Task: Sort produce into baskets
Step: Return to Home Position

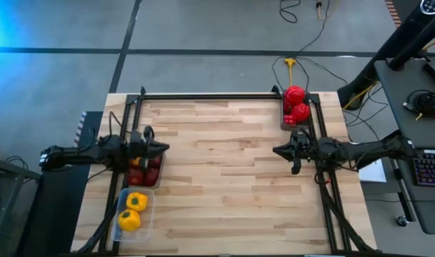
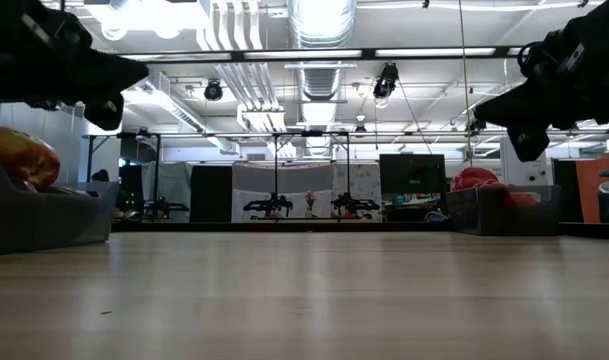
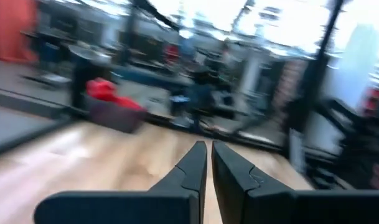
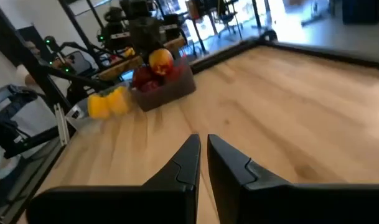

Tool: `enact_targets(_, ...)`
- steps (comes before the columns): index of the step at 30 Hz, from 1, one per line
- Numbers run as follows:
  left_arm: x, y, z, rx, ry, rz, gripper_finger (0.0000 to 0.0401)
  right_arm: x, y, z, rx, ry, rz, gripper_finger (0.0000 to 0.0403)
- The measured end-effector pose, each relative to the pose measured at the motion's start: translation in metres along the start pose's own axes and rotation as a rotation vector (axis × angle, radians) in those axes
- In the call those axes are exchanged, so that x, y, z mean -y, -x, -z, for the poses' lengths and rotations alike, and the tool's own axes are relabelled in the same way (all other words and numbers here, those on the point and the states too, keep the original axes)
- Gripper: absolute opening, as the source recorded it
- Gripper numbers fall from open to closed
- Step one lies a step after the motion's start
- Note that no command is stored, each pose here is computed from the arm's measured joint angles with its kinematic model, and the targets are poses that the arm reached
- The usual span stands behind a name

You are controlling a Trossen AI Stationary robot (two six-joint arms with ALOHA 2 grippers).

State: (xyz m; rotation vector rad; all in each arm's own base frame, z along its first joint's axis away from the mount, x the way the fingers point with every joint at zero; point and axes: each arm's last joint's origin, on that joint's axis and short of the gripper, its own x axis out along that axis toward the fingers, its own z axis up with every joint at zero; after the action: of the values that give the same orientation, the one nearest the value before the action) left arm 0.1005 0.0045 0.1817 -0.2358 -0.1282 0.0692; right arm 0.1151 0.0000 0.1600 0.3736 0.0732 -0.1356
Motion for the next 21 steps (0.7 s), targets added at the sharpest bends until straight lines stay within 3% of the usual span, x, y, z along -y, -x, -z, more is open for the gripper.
enact_targets(4, 0.001, 0.003, 0.011, -0.100, 0.003, 0.088, 0.0009, -0.001, 0.000, 0.001, -0.011, -0.004, -0.011, 0.0022)
enact_targets(7, 0.001, 0.004, 0.013, -0.123, -0.080, 0.111, 0.0009, -0.002, 0.000, -0.002, 0.022, 0.053, -0.032, 0.0022)
enact_targets(12, -0.001, 0.003, 0.016, -0.139, -0.163, 0.058, 0.0009, -0.001, 0.000, 0.002, -0.021, 0.093, -0.026, 0.0022)
enact_targets(21, -0.002, -0.002, 0.025, -0.240, -0.173, 0.061, 0.0009, 0.003, 0.000, 0.004, -0.026, 0.191, 0.058, 0.0022)
